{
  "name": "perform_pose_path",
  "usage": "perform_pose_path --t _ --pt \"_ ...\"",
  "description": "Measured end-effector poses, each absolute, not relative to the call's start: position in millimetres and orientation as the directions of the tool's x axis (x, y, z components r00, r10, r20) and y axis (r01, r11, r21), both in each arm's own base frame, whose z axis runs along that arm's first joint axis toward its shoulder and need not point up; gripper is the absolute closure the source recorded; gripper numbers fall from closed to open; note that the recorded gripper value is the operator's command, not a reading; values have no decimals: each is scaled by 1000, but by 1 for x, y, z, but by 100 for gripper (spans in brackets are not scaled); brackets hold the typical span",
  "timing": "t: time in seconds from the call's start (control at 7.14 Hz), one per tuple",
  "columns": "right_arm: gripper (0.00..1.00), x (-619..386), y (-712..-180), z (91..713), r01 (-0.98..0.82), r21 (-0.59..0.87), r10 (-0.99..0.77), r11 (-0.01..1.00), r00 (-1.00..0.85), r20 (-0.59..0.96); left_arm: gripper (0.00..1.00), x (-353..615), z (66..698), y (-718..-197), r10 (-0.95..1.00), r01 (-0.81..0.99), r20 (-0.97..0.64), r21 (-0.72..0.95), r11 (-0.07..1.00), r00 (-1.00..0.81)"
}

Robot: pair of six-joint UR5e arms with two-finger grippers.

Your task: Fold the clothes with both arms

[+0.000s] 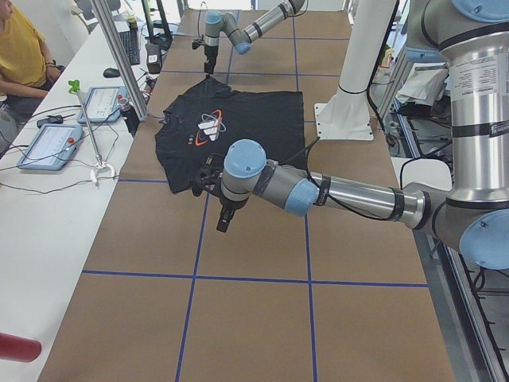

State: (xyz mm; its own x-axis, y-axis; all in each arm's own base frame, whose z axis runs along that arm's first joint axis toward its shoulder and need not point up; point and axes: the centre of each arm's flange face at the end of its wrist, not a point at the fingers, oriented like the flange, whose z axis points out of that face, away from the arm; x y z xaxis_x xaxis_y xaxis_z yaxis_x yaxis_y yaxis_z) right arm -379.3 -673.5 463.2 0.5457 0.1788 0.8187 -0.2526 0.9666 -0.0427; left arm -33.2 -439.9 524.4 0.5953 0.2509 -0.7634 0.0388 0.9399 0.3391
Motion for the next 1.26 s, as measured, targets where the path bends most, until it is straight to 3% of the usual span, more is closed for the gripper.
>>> perform_pose_path --t 1.26 --pt "42 -379 -678 462 -279 -9 172 960 565 807 0 -33 523 -440 253 39 -764 341 939 593"
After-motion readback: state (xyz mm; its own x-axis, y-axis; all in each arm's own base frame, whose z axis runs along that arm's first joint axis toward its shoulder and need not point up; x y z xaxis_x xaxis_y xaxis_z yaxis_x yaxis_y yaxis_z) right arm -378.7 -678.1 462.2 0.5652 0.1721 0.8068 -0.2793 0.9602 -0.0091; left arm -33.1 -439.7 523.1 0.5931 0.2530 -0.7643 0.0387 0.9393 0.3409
